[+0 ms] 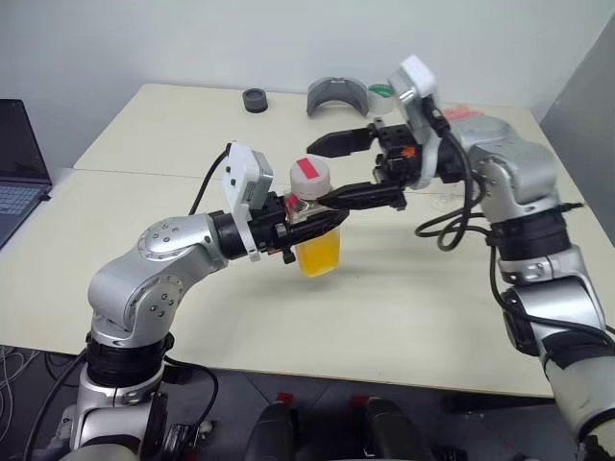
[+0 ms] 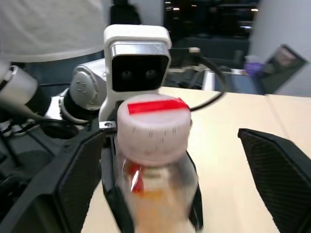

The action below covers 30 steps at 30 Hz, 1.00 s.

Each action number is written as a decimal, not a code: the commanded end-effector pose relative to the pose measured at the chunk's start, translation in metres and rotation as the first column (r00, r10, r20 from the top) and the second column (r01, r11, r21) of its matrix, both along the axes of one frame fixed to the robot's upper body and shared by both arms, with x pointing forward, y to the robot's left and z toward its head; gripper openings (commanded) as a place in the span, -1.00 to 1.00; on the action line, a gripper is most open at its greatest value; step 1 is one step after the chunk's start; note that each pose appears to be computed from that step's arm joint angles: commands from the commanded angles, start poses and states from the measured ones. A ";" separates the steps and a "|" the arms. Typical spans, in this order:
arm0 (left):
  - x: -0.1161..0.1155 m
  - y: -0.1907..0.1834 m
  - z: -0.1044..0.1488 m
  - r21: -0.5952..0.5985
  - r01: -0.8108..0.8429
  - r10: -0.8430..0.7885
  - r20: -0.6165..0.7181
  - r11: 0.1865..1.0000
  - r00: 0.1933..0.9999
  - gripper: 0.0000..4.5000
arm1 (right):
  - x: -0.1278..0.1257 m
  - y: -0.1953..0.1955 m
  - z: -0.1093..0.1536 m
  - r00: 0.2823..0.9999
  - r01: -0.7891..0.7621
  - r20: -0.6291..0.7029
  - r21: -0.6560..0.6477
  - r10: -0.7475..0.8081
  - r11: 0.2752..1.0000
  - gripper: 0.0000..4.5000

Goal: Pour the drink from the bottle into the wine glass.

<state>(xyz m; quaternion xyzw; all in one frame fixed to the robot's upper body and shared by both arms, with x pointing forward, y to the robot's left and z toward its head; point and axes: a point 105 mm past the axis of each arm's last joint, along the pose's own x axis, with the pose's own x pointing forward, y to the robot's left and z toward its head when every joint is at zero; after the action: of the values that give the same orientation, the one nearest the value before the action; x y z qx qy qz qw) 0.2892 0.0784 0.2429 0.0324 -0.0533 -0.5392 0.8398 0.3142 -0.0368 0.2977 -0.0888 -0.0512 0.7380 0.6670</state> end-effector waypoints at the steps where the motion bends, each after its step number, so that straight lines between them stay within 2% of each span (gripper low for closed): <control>1: -0.001 -0.001 0.015 -0.031 0.007 -0.005 0.075 1.000 0.997 -0.21 | -0.017 -0.007 0.023 0.995 0.091 0.041 0.095 -0.096 0.991 0.99; 5: 0.001 -0.003 0.016 -0.034 0.012 -0.009 0.081 0.999 0.997 -0.21 | -0.024 -0.002 0.029 0.957 0.258 0.082 0.199 -0.278 0.946 0.99; 13: 0.004 -0.008 0.020 -0.026 0.041 -0.038 0.099 0.999 0.994 -0.21 | -0.028 0.023 0.017 0.892 0.417 0.053 0.287 -0.449 0.863 0.99; 22: 0.003 -0.009 0.021 -0.024 0.052 -0.049 0.100 0.998 0.994 -0.21 | -0.014 0.020 0.023 0.852 0.486 0.039 0.317 -0.523 0.815 0.99; 30: 0.004 -0.006 0.021 -0.020 0.041 -0.039 0.102 0.999 0.994 -0.21 | -0.012 -0.003 0.022 0.853 0.487 0.060 0.265 -0.519 0.832 0.99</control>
<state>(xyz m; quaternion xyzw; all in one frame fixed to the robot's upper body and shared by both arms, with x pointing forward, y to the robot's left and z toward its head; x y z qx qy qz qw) 0.3018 0.0757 0.2490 0.0332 -0.0678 -0.5406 0.8379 0.2977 -0.0229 0.3058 -0.0652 -0.1364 0.5422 0.8265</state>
